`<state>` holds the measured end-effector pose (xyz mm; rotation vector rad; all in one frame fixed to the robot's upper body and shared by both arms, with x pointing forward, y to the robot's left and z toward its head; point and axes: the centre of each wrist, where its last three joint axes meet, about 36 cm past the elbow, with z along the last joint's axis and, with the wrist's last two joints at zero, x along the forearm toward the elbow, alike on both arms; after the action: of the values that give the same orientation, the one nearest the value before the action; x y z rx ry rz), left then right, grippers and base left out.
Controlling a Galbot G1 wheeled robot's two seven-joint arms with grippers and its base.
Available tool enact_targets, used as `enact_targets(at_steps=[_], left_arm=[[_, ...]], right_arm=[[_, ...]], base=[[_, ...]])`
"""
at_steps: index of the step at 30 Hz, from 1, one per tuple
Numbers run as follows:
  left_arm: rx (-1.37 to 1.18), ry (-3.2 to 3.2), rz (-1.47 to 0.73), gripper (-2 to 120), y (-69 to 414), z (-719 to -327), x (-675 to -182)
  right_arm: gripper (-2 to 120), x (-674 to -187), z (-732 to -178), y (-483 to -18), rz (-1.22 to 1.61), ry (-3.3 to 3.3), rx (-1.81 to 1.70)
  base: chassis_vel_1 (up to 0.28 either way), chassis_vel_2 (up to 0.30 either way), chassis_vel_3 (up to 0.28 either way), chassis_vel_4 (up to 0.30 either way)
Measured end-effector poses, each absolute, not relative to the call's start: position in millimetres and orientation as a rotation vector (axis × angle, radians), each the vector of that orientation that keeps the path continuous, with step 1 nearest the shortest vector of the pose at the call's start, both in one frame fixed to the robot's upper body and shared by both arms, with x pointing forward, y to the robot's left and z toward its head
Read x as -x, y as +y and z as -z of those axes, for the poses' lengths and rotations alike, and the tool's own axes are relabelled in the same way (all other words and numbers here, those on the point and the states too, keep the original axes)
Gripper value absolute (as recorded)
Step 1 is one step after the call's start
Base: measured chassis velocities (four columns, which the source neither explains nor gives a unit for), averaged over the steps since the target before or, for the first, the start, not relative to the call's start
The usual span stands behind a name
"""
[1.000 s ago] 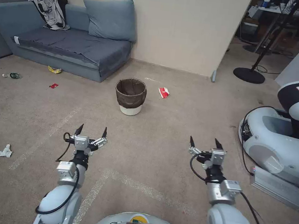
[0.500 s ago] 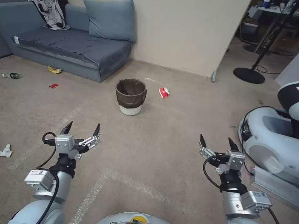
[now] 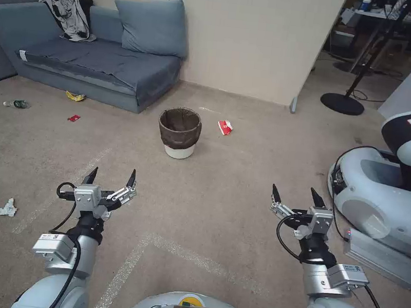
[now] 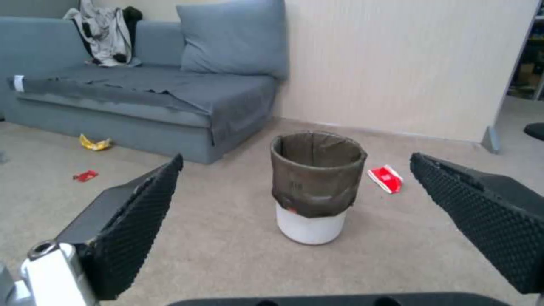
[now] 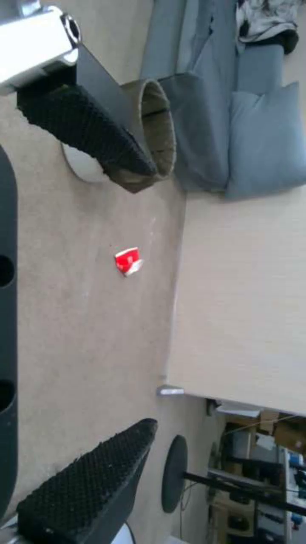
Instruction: Pick up the trash bin, then pick up the garbage from the floor and place it into the trash bin.
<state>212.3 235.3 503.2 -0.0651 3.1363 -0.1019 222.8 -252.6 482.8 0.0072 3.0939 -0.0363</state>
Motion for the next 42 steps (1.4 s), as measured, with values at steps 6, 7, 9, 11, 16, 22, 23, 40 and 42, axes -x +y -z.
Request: enact_targets(at_steps=[6,7,9,11,16,22,23,40,42], left_arm=[[0.078,3.135,0.102,100,236.2,-502.6,-212.1],[0.079,3.134,0.103,100,236.2,-502.5,-212.1],[0.081,3.133,0.105,100,236.0,-502.4,-212.0],[0.083,3.133,0.107,100,235.8,-502.2,-212.0],[0.086,3.133,0.107,100,236.0,-502.0,-212.0],[0.089,3.132,0.108,100,236.0,-501.8,-211.9],[0.089,3.132,0.108,100,236.0,-501.8,-211.9],[0.087,3.128,0.133,100,235.8,-501.5,-212.2],[0.087,3.128,0.133,100,235.8,-501.5,-212.2]], right_arm=[[100,-224.8,-478.1,-252.7,0.034,3.101,-0.008],[100,-225.0,-477.4,-252.8,0.035,3.101,-0.009],[100,-225.3,-476.7,-252.8,0.035,3.1,-0.01],[100,-225.8,-475.4,-252.6,0.034,3.099,-0.014],[100,-227.4,-473.7,-252.5,0.031,3.098,-0.029],[100,-228.1,-472.8,-252.5,0.03,3.097,-0.028],[100,-228.1,-472.8,-252.5,0.03,3.097,-0.028],[100,-228.1,-472.1,-252.6,0.041,3.099,-0.035],[100,-228.1,-472.0,-252.6,0.042,3.099,-0.035]], base=[[-0.02,0.022,0.019,-0.013],[-0.1,0.07,0.127,-0.113],[-0.155,0.115,0.127,-0.113],[-0.155,0.138,0.14,-0.134],[-0.192,0.2,0.207,-0.193],[-0.187,0.194,0.203,-0.2],[-0.188,0.186,0.184,-0.188],[-0.181,0.183,0.189,-0.188],[-0.194,0.183,0.2,-0.185]])
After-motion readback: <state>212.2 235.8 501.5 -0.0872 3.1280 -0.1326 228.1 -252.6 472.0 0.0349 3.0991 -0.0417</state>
